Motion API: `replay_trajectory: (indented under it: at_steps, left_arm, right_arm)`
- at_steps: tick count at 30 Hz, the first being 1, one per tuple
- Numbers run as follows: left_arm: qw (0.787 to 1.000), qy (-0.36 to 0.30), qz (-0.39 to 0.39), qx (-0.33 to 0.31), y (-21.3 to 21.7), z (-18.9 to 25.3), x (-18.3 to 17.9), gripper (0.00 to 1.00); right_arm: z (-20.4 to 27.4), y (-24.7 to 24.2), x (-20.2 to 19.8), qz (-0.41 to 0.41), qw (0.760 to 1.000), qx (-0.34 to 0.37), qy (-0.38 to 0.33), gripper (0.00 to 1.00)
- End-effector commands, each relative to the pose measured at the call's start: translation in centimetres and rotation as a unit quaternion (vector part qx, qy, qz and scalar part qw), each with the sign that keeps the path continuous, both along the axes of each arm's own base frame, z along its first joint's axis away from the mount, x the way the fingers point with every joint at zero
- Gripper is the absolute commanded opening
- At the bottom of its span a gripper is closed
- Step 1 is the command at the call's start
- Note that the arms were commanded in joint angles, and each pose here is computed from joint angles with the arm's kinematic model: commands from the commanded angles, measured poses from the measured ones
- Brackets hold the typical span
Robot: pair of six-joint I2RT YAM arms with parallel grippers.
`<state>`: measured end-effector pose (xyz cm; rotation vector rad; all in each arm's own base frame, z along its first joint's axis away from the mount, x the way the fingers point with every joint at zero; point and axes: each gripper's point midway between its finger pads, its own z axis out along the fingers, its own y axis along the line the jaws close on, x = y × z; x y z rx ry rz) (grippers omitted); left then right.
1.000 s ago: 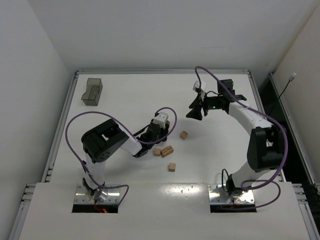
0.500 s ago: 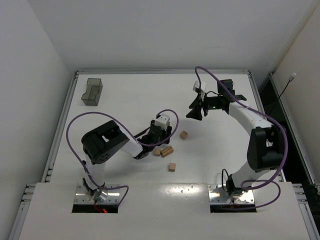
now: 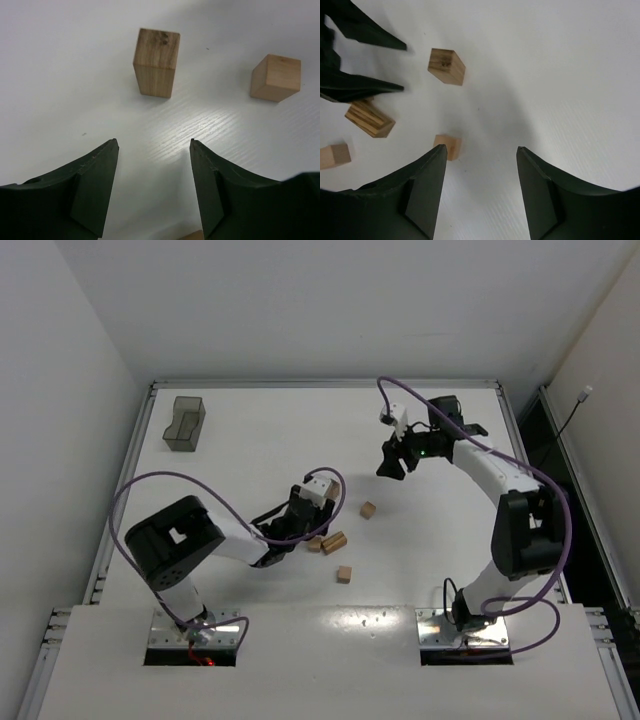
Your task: Build the wood block tower
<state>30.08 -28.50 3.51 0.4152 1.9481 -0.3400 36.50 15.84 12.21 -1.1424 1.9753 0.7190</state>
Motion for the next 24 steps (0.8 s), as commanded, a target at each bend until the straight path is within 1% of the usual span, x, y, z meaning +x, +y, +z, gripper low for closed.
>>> replay_trajectory:
  at_steps: [1, 2, 3, 5, 6, 7, 8, 9, 10, 11, 12, 13, 15, 16, 17, 18, 19, 20, 21, 23, 24]
  left_arm:
    - [0.999, -0.048, 0.014, 0.005, 0.7, 4.0, 0.6, 0.56]
    - [0.998, -0.053, 0.018, 0.010, 1.0, 4.4, 0.7, 0.56]
    - [0.998, -0.051, 0.023, 0.026, 1.7, 4.3, 0.6, 0.56]
    - [0.997, -0.061, 0.040, 0.032, 2.4, 5.5, 0.8, 0.56]
    - [0.997, -0.050, 0.047, 0.047, 3.1, 5.4, 1.0, 0.56]
    - [0.996, -0.048, 0.066, 0.040, 3.9, 6.2, 2.0, 0.56]
    - [0.995, -0.047, 0.077, 0.034, 4.5, 7.1, 2.4, 0.56]
    - [0.995, -0.041, 0.081, 0.030, 5.0, 7.4, 2.7, 0.56]
    - [0.994, -0.025, 0.103, 0.031, 6.6, 7.4, 3.4, 0.56]
    - [0.994, -0.015, 0.107, 0.029, 7.3, 7.4, 3.5, 0.56]
    - [0.993, -0.012, 0.116, 0.023, 8.0, 8.1, 3.9, 0.59]
    - [0.990, -0.004, 0.137, 0.027, 10.0, 8.8, 4.3, 0.60]
    - [0.990, 0.008, 0.137, 0.021, 11.4, 9.2, 4.3, 0.64]
    - [0.989, 0.003, 0.144, 0.024, 12.3, 10.3, 4.2, 0.65]
    - [0.988, -0.002, 0.153, 0.025, 13.2, 11.1, 4.4, 0.67]
    - [0.988, -0.001, 0.153, 0.029, 13.8, 11.4, 4.3, 0.70]
    - [0.987, -0.006, 0.159, 0.025, 14.2, 12.2, 4.3, 0.72]
    - [0.985, -0.011, 0.170, 0.021, 15.2, 13.3, 4.3, 0.76]
    - [0.984, -0.010, 0.176, 0.021, 15.7, 13.4, 4.2, 0.76]
    - [0.979, -0.010, 0.200, 0.024, 17.5, 14.1, 4.4, 0.78]
    - [0.977, -0.015, 0.212, 0.023, 18.3, 14.6, 4.3, 0.78]
  right_arm:
    - [0.4, -0.8, 0.4, -0.028, 0.998, -0.048, -0.008, 0.55]
    - [0.8, -1.4, 0.9, -0.041, 0.997, -0.061, -0.027, 0.55]
    - [0.9, -1.3, 0.6, -0.037, 0.996, -0.071, -0.037, 0.56]
    - [2.0, -1.4, 0.7, -0.037, 0.992, -0.095, -0.069, 0.56]
    - [3.5, -1.7, 0.8, -0.040, 0.990, -0.099, -0.095, 0.57]
    - [4.4, -1.6, 0.7, -0.031, 0.987, -0.108, -0.119, 0.57]
    - [4.8, -1.7, 0.3, -0.031, 0.984, -0.121, -0.127, 0.59]
    - [5.9, -2.0, 0.4, -0.030, 0.981, -0.129, -0.141, 0.59]
    - [6.8, -1.9, 0.3, -0.025, 0.979, -0.137, -0.152, 0.59]
    - [7.7, -2.0, 0.7, -0.028, 0.975, -0.148, -0.164, 0.60]
    - [8.1, -2.4, 0.6, -0.034, 0.973, -0.156, -0.165, 0.60]
    - [8.5, -2.1, 0.4, -0.025, 0.972, -0.158, -0.169, 0.60]
    - [10.1, -1.4, -0.1, -0.009, 0.968, -0.157, -0.195, 0.62]
    - [10.8, -1.0, -0.4, 0.010, 0.962, -0.163, -0.218, 0.62]
    - [11.3, -0.6, -0.9, 0.028, 0.957, -0.168, -0.234, 0.65]
    - [12.7, 0.4, -1.7, 0.049, 0.948, -0.169, -0.265, 0.73]
    - [12.9, 0.7, -2.4, 0.066, 0.942, -0.178, -0.276, 0.79]
    - [13.2, 1.2, -3.0, 0.097, 0.933, -0.183, -0.295, 0.94]
    - [14.4, 1.8, -3.5, 0.105, 0.930, -0.169, -0.309, 1.00]
    - [14.7, 2.2, -4.2, 0.097, 0.940, -0.144, -0.294, 1.00]
    - [15.0, 2.5, -4.6, 0.109, 0.940, -0.136, -0.294, 1.00]
